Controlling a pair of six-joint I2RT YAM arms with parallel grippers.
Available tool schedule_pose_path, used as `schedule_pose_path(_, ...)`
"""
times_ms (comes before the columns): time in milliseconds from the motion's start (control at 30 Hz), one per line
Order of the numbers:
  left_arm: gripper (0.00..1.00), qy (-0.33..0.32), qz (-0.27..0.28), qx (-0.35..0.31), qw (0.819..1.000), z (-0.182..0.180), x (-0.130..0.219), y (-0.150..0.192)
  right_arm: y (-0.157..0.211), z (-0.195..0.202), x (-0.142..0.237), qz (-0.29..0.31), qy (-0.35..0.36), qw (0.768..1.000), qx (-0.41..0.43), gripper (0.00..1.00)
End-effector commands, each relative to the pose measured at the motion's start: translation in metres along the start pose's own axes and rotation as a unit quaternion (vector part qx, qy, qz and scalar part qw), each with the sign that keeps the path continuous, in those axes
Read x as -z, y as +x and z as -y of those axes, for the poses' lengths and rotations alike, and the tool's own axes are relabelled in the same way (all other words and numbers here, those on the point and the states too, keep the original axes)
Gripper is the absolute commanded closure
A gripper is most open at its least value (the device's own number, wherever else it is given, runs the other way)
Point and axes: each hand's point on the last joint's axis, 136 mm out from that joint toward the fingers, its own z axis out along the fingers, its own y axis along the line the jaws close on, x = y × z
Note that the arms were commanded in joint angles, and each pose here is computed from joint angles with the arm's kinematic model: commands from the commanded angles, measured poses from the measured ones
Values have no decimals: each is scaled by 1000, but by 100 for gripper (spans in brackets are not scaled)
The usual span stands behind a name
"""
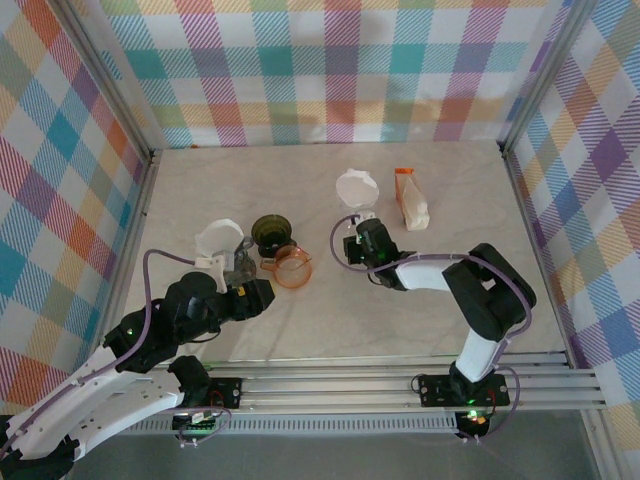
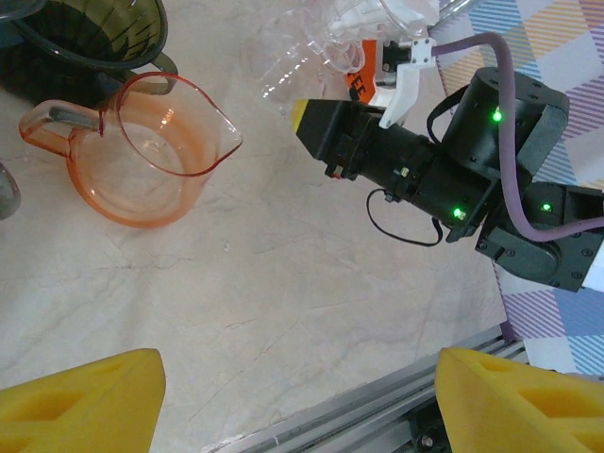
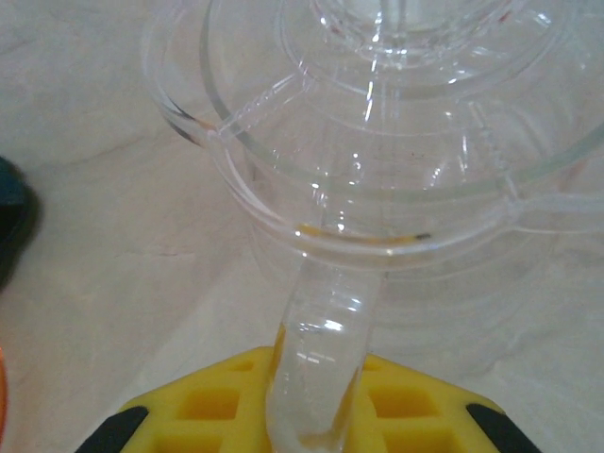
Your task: Place the coffee filter in the dripper
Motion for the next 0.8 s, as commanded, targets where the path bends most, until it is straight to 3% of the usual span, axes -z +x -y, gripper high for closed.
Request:
schedule_pose_path(0, 24, -12, 2, -2, 1000, -7, 0, 2, 22, 17, -8, -44, 23, 999, -16, 79)
schedule_pose_path(200, 24, -15, 3, -2, 1000, -8, -1, 2, 24, 17, -11, -43, 17, 999, -17, 74)
schedule_pose_path(500, 24, -18, 0, -2, 1000, -9, -4, 3, 26, 14, -2, -29, -3, 999, -23, 47)
schedule_pose_path(767, 24, -19, 0, -1, 1000, -8, -6, 2, 25, 5, 15, -16, -26, 999, -32, 41)
